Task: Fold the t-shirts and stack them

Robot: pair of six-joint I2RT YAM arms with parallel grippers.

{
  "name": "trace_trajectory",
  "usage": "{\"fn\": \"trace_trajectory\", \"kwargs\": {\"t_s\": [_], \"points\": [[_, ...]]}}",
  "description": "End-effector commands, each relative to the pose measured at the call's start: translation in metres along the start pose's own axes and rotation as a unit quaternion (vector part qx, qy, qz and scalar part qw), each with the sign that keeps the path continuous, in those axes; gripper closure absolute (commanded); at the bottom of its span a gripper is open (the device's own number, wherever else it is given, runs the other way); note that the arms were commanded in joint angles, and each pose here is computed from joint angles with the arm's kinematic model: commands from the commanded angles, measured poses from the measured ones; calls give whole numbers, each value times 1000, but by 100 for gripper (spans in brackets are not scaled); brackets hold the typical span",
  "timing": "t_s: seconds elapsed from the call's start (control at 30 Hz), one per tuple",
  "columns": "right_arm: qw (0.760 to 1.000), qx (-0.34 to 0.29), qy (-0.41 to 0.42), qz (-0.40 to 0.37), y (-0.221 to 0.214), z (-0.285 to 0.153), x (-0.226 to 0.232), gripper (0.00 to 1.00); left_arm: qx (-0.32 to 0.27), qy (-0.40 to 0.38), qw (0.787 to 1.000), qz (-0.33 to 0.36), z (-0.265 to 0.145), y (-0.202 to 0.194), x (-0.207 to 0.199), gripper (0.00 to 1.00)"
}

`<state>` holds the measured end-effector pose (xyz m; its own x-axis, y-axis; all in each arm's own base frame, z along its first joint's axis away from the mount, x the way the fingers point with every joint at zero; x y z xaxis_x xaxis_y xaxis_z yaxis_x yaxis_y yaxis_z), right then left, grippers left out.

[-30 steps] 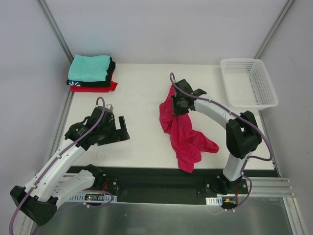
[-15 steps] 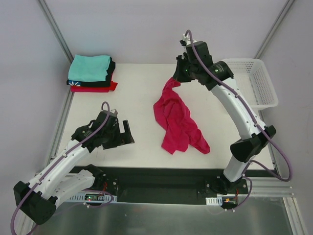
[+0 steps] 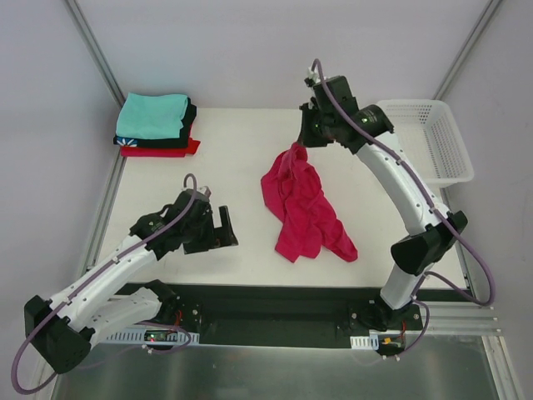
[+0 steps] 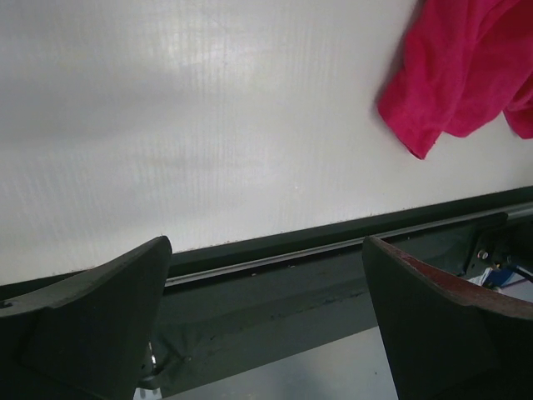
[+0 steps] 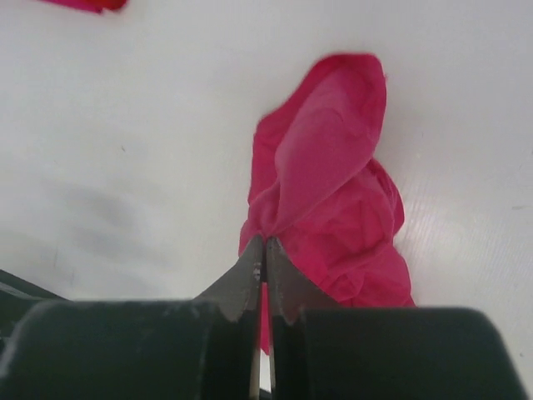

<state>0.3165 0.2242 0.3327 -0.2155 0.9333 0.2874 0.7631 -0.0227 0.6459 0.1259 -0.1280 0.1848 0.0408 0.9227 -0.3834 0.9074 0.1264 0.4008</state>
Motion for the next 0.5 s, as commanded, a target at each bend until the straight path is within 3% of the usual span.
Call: {"fn": "trace_trajectory", "kwargs": {"t_s": [0.0, 0.2, 0.33, 0.47], "points": [[994, -108, 23, -2, 52, -53, 9, 99, -5, -26, 1000, 16, 17, -6, -28, 1], [984, -175, 33, 4, 76, -83, 4, 99, 32, -21, 998, 58, 44, -29, -60, 1], [987, -156, 24, 3, 65, -77, -3, 99, 4, -29, 996, 80, 46, -29, -95, 2], [991, -135, 19, 4, 51, -67, -8, 99, -11, 19, 993, 118, 68, -32, -116, 5]]}}
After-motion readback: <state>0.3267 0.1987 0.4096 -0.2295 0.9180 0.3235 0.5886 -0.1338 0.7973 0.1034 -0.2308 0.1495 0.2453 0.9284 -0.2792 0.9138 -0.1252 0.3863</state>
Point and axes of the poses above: each gripper's point midway between its finger pads, its own z axis out along the fingers, its own x axis along the line the jaws close on, y = z × x, the point moved 7 cm from there along -z, back along the fingers, and after that the axes turned 6 degrees about z, right-handed, at the moved point
